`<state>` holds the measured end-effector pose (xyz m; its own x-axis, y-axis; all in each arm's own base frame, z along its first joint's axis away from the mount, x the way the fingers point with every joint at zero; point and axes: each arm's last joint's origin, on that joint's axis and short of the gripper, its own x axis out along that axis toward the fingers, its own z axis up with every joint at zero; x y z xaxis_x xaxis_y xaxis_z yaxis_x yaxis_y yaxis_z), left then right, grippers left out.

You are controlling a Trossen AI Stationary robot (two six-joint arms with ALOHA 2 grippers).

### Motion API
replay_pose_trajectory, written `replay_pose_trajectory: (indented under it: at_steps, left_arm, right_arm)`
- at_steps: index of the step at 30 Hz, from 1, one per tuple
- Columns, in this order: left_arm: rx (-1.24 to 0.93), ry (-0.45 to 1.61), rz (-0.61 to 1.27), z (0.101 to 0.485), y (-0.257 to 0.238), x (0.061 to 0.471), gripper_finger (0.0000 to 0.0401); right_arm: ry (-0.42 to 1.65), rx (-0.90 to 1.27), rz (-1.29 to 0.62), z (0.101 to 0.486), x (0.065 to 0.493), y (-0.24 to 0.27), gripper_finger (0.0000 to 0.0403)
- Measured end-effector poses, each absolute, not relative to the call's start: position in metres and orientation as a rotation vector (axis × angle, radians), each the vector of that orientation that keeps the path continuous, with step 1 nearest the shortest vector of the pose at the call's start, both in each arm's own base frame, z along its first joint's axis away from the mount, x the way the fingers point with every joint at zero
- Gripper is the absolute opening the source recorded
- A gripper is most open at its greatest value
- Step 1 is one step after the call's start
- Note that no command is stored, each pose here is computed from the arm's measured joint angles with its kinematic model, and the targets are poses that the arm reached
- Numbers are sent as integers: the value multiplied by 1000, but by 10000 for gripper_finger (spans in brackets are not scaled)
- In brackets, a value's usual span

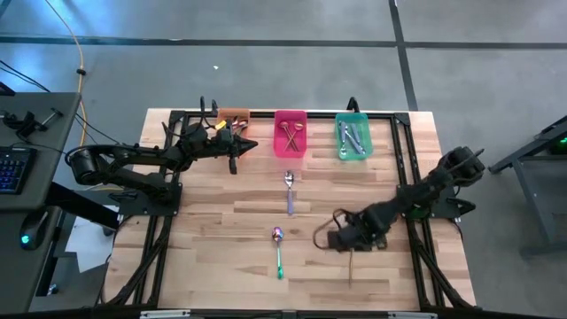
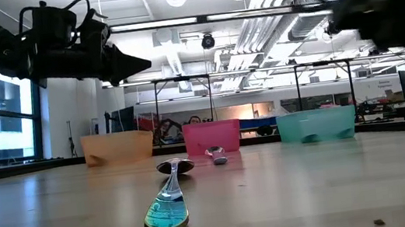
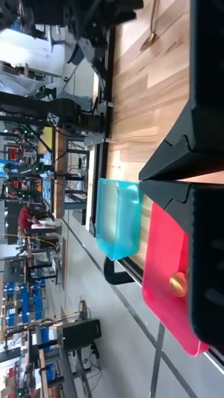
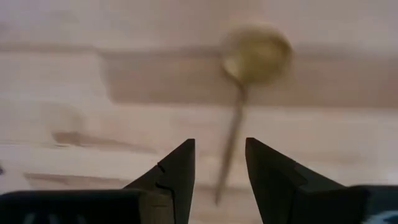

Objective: Sort silverware by color (type)
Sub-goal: Put the yellow spoon into the pink bin

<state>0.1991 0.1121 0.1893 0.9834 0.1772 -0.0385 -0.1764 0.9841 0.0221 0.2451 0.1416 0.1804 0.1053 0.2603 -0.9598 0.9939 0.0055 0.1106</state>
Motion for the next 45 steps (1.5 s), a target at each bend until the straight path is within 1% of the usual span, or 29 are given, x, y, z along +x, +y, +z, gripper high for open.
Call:
replay_pose_trajectory:
  at_steps: [3, 5, 11, 15, 30, 38, 45]
  left_arm:
    - [18, 47, 178, 189, 112, 199, 0]
    - [29, 52, 177, 188, 112, 199, 0]
    - [29, 61, 179, 187, 112, 199, 0]
    - [26, 65, 179, 187, 112, 199, 0]
    - [28, 76, 179, 186, 112, 199, 0]
    - [28, 78, 179, 186, 112, 199, 0]
    - [27, 78, 179, 185, 112, 199, 0]
  right_arm:
    - [1321, 1485, -1054, 179, 236, 158, 130]
    - [1332, 1478, -1089, 174, 231, 166, 130]
    - [1355, 1395, -1131, 153, 233, 173, 130]
    - [1361, 1375, -1115, 146, 239, 170, 130]
    - [1330, 1381, -1056, 146, 252, 158, 130]
    - [1331, 1369, -1068, 157, 256, 161, 130]
    - [1244, 1343, -1076, 160, 258, 160, 130]
